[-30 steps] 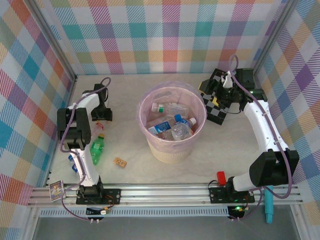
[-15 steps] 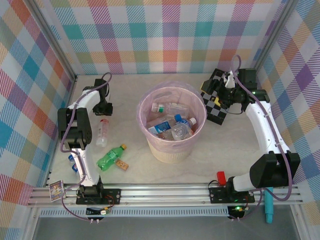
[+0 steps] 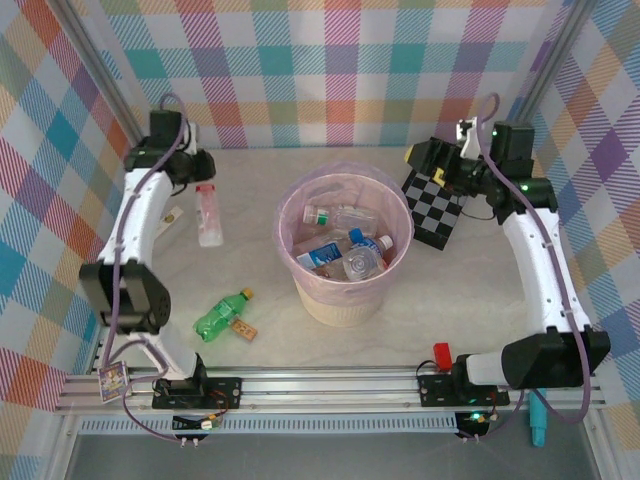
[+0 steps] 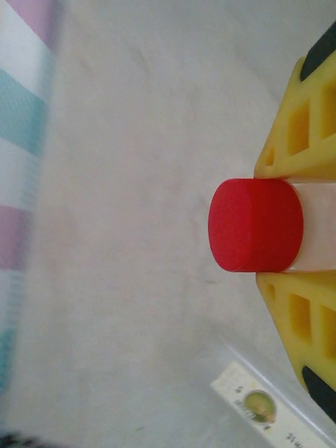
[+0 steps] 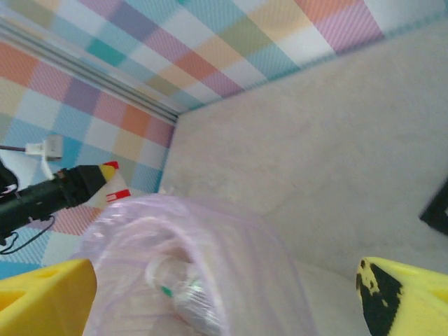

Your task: Put the plastic bottles in the bin

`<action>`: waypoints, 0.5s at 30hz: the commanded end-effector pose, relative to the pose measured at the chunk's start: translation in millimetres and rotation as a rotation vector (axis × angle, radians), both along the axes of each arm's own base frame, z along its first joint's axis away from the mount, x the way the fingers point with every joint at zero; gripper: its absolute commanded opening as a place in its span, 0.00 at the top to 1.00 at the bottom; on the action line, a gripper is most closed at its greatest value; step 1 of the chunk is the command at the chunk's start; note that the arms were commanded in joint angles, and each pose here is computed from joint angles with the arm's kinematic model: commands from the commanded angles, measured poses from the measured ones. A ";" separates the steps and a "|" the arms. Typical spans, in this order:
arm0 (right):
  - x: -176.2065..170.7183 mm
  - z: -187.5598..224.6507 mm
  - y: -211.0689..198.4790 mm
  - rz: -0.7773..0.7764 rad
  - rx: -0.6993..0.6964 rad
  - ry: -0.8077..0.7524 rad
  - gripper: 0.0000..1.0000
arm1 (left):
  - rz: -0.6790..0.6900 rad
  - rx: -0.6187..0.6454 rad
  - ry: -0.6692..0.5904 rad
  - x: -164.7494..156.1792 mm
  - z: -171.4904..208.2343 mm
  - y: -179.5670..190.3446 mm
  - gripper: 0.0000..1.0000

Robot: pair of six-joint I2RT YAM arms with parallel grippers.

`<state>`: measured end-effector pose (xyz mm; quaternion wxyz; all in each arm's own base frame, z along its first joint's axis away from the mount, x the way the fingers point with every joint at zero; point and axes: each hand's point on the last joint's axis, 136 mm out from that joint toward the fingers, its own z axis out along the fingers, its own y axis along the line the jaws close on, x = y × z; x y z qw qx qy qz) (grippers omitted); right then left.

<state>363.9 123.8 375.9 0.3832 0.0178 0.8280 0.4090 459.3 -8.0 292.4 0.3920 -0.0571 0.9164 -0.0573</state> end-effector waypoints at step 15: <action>-21.5 71.2 25.6 0.151 0.030 -0.250 0.06 | -0.672 -0.591 -0.891 -181.7 310.1 -168.0 0.80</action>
